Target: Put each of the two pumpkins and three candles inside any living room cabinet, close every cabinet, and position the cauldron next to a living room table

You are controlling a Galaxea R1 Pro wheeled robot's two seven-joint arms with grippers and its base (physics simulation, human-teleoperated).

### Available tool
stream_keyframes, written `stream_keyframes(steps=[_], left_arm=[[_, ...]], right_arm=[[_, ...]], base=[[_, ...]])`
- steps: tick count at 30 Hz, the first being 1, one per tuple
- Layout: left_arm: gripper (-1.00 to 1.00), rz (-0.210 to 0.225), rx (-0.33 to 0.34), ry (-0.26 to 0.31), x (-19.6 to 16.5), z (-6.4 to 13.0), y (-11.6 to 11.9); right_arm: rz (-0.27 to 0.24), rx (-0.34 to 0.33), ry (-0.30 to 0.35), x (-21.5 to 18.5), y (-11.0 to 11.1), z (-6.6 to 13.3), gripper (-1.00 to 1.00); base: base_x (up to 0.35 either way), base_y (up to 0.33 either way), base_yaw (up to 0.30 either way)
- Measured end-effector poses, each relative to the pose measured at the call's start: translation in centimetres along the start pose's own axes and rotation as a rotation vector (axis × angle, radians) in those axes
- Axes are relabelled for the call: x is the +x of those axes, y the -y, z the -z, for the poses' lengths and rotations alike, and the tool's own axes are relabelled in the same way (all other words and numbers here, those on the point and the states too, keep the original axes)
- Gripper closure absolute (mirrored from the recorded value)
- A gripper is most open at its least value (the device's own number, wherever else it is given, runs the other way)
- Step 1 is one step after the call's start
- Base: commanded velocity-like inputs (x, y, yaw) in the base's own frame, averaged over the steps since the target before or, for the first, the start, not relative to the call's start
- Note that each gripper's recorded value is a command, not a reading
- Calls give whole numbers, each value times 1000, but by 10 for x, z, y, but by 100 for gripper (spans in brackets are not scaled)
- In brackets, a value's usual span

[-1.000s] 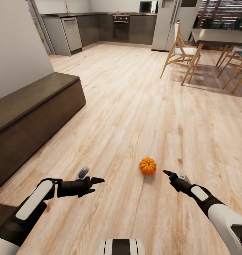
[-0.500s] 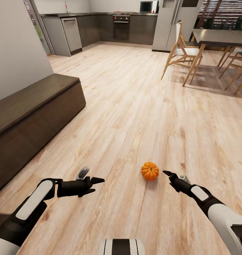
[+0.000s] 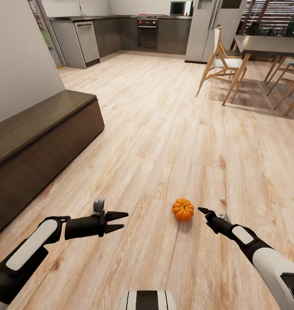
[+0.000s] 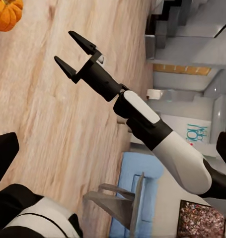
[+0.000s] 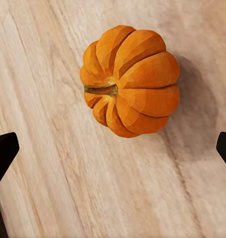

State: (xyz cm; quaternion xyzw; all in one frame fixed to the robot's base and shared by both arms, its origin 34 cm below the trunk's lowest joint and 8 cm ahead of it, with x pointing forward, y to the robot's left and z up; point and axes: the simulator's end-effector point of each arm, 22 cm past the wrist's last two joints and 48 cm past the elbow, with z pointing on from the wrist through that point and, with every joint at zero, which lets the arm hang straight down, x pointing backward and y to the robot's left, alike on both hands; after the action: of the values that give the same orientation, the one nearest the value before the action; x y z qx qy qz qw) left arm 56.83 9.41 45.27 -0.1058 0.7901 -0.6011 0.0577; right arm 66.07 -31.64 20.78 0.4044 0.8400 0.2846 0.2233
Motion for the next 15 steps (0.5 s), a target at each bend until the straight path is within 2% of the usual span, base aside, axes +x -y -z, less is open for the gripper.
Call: stream_keyframes(steps=[8, 15], left_arm=[[-100, -12, 41, -14, 4, 0, 12], [-100, 5, 36, -22, 6, -3, 2]], right_arm=[[1, 0, 0, 0, 0, 0, -100], [-3, 4, -7, 4, 9, -5, -100]], base=[[0, 0, 0], [0, 0, 0]])
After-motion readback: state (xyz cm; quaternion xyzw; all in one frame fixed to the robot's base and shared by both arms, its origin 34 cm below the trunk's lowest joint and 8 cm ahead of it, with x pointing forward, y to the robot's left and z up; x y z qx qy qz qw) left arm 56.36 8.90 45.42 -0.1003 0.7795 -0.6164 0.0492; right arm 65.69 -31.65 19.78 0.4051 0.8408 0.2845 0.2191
